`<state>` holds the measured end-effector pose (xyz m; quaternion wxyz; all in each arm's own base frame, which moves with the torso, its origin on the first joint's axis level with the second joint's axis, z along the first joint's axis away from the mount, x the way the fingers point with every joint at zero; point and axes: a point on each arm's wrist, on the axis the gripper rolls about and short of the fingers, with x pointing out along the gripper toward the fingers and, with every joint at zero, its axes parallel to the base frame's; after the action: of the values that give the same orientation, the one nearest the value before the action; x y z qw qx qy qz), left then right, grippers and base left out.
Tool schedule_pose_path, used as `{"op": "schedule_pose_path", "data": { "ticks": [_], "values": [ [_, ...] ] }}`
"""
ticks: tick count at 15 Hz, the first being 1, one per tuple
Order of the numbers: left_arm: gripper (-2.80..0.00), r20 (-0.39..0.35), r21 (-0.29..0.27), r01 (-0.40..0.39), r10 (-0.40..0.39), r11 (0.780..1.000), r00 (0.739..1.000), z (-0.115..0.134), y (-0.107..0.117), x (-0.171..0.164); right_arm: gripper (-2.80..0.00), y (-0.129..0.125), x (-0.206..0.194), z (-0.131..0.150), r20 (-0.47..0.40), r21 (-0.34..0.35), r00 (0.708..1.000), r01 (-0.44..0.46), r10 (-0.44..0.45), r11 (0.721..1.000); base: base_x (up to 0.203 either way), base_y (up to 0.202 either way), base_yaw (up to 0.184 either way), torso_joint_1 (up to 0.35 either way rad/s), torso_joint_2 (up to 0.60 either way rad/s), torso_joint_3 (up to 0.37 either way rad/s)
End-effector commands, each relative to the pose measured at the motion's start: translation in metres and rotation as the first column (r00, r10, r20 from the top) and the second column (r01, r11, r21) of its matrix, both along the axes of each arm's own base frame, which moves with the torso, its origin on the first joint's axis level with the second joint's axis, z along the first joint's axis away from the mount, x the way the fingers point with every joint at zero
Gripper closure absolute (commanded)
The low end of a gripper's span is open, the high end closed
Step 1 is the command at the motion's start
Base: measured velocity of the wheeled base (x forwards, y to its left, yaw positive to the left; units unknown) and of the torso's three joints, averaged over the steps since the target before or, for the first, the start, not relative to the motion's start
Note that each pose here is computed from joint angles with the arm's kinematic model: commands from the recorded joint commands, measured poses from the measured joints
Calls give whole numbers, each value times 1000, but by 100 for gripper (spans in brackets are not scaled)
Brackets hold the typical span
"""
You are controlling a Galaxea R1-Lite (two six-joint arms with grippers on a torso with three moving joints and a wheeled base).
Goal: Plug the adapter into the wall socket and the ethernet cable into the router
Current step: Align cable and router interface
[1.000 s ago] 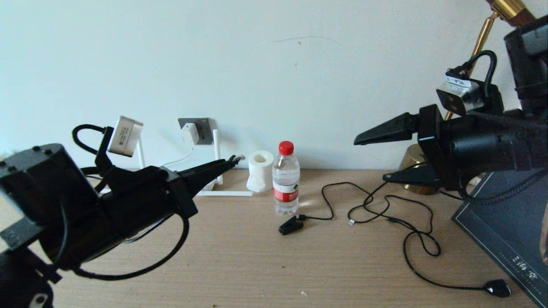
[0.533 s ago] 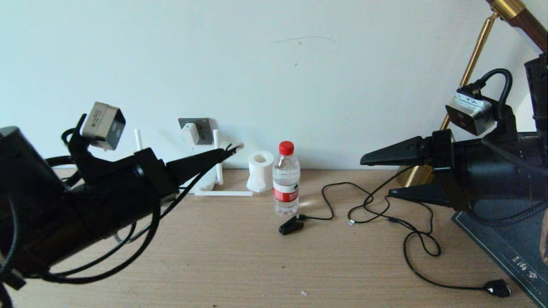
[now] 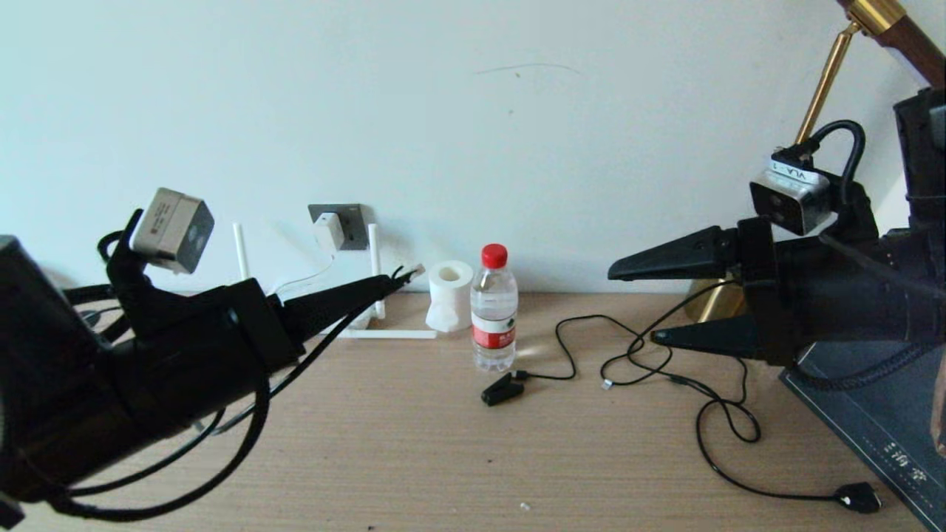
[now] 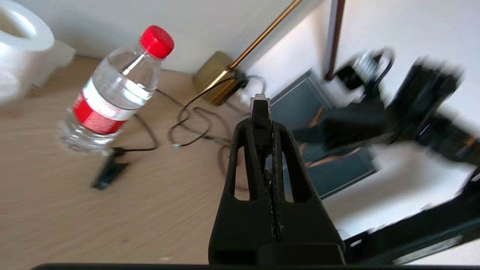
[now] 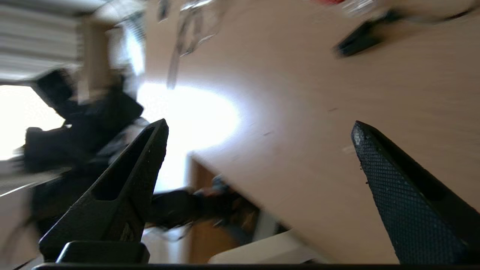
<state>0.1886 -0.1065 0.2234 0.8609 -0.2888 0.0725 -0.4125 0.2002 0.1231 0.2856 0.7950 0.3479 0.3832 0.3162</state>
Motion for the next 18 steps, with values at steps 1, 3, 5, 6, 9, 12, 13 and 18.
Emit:
{"op": "schedule_pose_path", "data": {
  "ticks": [1,3,5,6,9,12,13,18],
  "values": [
    [0,85,104,-2,-7,995,996,-6,-2,-2,-280,7,10,9,-73,92,996,-35,41,995,0,0,0,0,0,0],
    [0,273,308,-68,-20,949,962,-15,-4,2,-280,18,25,21,-170,205,980,-65,101,977,0,0,0,0,0,0],
    [0,437,426,-193,-14,884,899,-18,-9,11,-280,31,46,28,-267,294,949,-83,165,952,0,0,0,0,0,0],
    [0,519,436,-244,-21,866,855,-10,-12,17,-280,39,59,30,-325,336,924,-89,204,938,0,0,0,0,0,0],
    [0,717,493,-377,-121,784,686,3,-26,41,-280,56,85,34,-420,420,858,-106,296,901,0,0,0,0,0,0],
    [0,830,512,-439,-294,738,473,9,-36,52,-280,61,98,32,-457,426,838,-87,297,900,0,0,0,0,0,0],
    [0,842,520,-453,-344,724,416,7,-40,57,-280,61,98,32,-460,426,836,-89,300,901,0,0,0,0,0,0],
    [0,859,498,-542,-470,677,203,10,-42,57,-280,59,101,30,-468,424,834,-79,293,902,0,0,0,0,0,0]
  ]
}}
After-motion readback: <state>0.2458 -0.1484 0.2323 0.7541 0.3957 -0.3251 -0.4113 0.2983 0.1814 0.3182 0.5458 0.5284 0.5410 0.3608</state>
